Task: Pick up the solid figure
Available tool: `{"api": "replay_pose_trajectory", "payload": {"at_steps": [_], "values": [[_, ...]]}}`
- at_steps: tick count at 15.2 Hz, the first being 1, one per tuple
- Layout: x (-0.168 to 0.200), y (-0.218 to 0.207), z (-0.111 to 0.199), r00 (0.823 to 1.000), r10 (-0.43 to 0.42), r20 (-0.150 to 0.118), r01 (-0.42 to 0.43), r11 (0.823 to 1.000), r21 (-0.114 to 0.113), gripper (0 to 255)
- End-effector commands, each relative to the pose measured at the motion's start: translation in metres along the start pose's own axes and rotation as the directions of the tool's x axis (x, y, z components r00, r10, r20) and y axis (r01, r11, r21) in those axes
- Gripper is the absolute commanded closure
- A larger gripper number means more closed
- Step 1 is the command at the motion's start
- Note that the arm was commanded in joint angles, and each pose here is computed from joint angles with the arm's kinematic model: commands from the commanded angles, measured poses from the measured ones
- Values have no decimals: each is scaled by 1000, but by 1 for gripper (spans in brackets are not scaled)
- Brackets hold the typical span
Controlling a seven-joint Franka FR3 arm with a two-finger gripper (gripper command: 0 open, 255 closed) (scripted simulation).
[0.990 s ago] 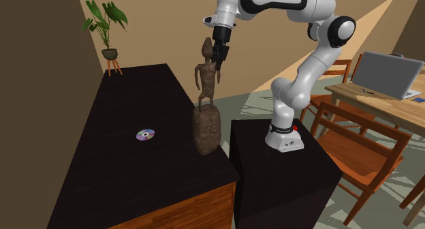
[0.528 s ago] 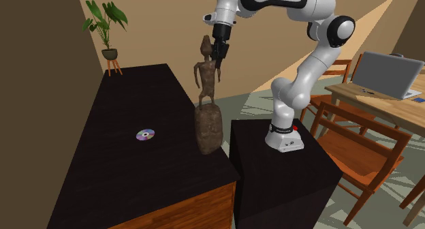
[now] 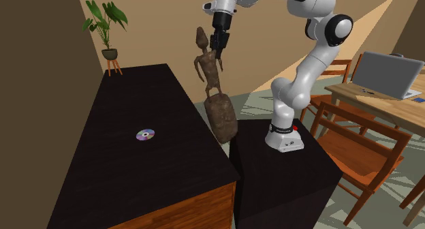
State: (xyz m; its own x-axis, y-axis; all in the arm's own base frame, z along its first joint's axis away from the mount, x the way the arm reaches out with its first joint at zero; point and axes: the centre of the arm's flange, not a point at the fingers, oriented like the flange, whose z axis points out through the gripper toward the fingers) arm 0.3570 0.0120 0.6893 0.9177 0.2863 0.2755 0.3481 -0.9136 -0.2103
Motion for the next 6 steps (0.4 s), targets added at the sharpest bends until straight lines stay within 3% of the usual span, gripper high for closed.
{"api": "replay_pose_trajectory", "payload": {"at_steps": [1, 6], "values": [[3, -3, -12, 1000, -1, -5, 1, 1000, 0, 255], [8, -7, -27, 1000, -1, -5, 1, 1000, 0, 255]]}}
